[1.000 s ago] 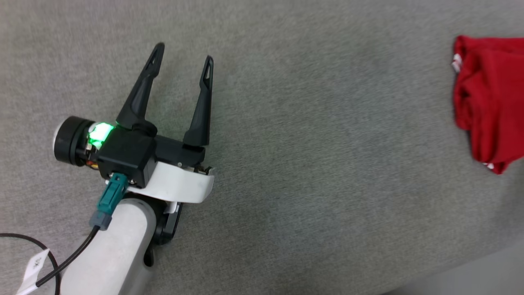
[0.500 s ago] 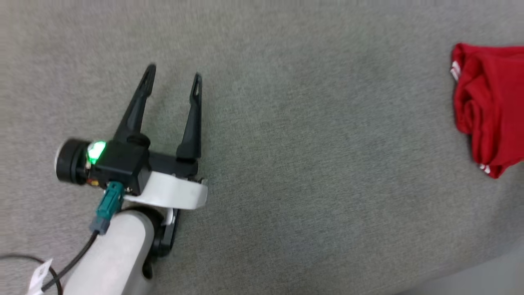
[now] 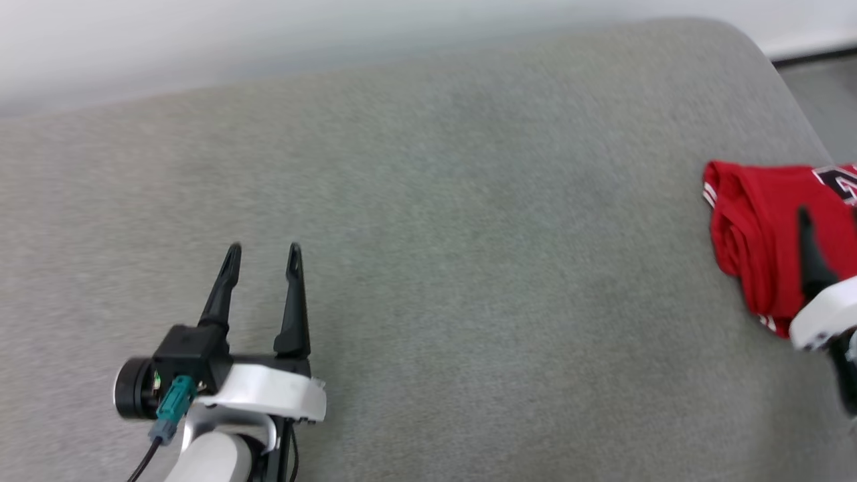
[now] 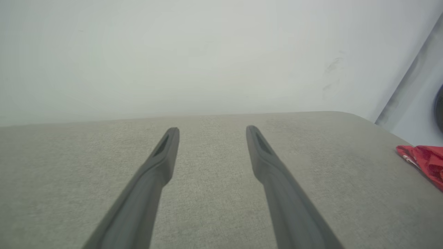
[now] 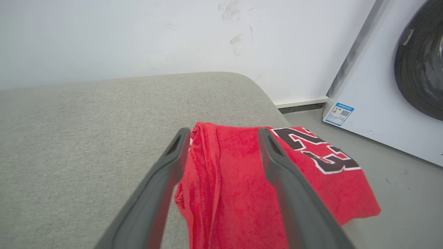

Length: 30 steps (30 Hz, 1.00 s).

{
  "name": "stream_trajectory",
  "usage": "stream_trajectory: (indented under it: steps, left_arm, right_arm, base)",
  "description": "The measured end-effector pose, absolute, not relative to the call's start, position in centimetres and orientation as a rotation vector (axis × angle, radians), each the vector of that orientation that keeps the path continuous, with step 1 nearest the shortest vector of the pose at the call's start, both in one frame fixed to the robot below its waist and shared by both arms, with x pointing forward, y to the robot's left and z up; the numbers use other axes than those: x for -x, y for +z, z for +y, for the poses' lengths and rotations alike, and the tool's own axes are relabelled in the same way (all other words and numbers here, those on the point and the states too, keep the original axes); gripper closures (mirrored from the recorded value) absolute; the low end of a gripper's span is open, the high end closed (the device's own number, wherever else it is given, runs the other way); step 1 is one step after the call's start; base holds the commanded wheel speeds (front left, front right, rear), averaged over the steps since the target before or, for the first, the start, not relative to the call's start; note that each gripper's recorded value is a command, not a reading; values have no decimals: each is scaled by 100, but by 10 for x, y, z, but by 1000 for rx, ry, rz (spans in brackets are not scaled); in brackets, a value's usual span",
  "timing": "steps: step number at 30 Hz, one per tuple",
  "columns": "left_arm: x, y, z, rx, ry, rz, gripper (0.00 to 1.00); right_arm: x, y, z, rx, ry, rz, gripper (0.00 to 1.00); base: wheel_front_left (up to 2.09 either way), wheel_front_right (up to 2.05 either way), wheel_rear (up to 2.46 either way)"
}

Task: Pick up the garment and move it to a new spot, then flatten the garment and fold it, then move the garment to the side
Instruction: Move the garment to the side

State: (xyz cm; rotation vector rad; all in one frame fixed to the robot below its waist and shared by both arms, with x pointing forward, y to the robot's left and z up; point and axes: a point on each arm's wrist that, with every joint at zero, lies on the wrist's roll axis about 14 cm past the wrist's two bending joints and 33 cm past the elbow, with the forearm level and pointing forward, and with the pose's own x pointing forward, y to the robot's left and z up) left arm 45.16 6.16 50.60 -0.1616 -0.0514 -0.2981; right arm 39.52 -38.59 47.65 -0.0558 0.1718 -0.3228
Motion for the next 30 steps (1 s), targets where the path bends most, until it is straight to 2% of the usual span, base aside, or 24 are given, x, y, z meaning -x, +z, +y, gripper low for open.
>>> stream_trajectory:
  steps: [11, 16, 22, 30]
  left_arm:
    - [-409, 514, 137, 135, -90, -61, 0]
    - [-390, 519, 170, 122, -7, -75, 0]
    - [-369, 522, 183, 102, 14, -84, 0]
    - [-359, 514, 181, 89, -2, -59, 0]
  right_arm:
    - [-405, 506, -259, -41, -34, 51, 0]
    - [-398, 523, -216, -85, 50, 8, 0]
    - [-377, 537, -196, -84, 81, -18, 0]
    - [-353, 543, -196, -78, 63, -16, 0]
  base:
    - [0, 0, 0]
    - [0, 0, 0]
    - [0, 0, 0]
    - [0, 0, 0]
